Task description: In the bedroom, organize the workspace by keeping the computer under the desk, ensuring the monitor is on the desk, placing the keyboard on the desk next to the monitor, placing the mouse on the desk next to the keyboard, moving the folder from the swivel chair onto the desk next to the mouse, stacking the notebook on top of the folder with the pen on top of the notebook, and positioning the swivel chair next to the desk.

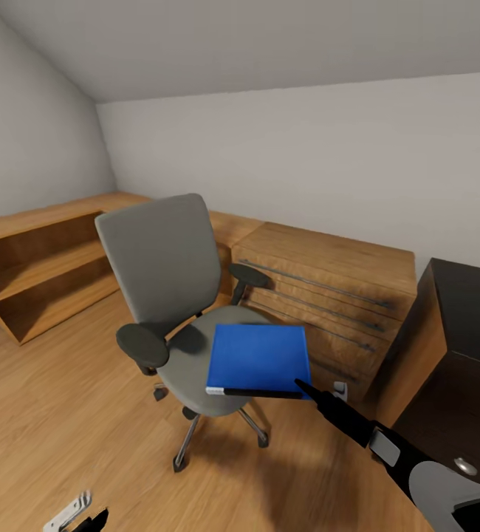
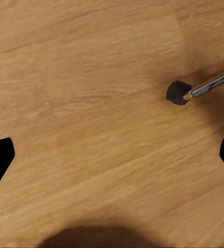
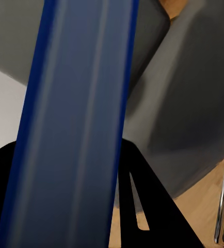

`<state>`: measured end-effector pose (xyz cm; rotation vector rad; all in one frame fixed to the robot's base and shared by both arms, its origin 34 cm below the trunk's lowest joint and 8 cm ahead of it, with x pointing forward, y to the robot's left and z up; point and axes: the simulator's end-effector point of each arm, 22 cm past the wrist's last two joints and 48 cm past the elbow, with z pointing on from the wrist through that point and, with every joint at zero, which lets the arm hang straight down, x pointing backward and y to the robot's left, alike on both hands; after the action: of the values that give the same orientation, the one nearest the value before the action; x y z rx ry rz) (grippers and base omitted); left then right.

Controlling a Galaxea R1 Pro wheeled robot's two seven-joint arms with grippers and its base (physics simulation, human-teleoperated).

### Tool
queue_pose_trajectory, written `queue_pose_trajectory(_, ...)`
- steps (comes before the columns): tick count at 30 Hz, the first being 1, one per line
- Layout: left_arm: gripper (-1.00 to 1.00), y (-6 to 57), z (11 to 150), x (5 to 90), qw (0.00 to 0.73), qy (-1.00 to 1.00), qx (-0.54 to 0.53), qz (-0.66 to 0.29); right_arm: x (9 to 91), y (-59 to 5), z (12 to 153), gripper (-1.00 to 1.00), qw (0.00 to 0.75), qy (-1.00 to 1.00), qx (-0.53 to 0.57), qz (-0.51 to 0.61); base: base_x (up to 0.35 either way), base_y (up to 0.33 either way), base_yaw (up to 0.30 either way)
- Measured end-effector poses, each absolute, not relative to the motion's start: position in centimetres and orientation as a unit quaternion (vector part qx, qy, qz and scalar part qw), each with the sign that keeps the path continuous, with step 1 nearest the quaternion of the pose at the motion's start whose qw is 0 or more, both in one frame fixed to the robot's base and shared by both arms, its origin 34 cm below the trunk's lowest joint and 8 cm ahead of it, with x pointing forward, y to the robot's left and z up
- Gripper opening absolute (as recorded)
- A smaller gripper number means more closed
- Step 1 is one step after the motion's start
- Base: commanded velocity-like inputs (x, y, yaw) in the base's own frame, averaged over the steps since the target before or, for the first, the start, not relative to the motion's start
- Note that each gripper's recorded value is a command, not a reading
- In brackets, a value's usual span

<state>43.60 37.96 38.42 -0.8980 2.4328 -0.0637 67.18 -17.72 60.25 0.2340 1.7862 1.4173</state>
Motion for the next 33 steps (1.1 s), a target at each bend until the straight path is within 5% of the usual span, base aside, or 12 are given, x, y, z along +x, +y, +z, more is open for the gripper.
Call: queue_pose_trajectory(33, 1.0, 36.4, 39.9, 36.4, 0.251, 0.918, -0.305, 0.028, 67.9, -17.4, 66.5, -1.0, 0.409, 0.712, 0.095, 0.563, 0.0, 0.0, 0.0)
